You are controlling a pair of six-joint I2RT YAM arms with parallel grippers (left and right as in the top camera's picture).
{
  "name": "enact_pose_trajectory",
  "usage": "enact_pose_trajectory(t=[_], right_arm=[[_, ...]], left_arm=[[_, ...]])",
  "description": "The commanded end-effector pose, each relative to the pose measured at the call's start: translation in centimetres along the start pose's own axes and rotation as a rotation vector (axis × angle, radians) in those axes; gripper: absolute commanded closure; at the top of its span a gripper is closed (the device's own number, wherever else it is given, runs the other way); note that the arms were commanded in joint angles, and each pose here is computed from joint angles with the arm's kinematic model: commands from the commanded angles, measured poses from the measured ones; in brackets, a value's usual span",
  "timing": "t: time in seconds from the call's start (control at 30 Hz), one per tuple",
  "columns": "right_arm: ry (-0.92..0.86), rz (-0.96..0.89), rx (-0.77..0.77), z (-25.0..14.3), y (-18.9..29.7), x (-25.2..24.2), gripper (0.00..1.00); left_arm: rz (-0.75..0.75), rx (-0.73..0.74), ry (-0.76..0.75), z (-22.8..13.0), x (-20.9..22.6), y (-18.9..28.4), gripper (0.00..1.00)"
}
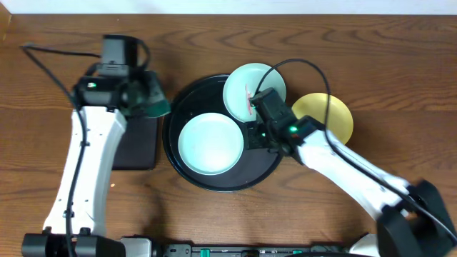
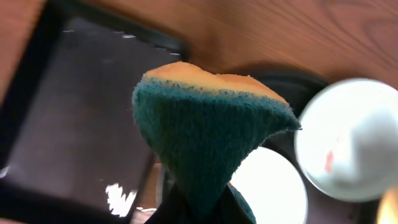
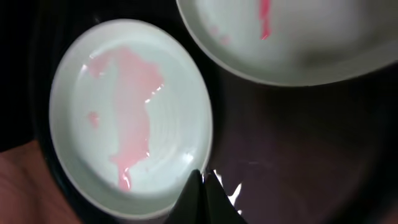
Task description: Clean dirty plates on tray and stack at the side
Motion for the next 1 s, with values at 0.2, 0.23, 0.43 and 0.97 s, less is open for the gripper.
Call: enact_pose_trajectory(t=[0.2,0.23,0.43,0.97], right_arm=[[0.030,-0.068,-0.077,0.8,2.8,-0.5,0.82],[0.002,-0.059,-0.058,0.7,2.2,-0.5,0.80],[-0.093,-0.040,0.024,0.1,-2.0,-0.7,0.71],[-0.199,0.014,0.130,-1.1,-8.1,-1.1,0.87]], left_arm=[[0.043,-0.009,0.050,0.7,2.4,0.1,0.93],[0.043,-0.009,0.050,0.7,2.4,0.1,0.93],[0.046,-0.001,0.050,0.6,2.4,0.0,0.93],[0.049,0.007,0.050,0.5,2.5,-0.2,0.93]])
Point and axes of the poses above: each gripper's point midway between its finger pads, its own y axis back along the fingers, its own x axis along the line the jaws close on, z = x × y, the point moved 7 cm from there along y, back along the fingers, and after that the axes turned 2 degrees about -y, right-handed, at the moved point
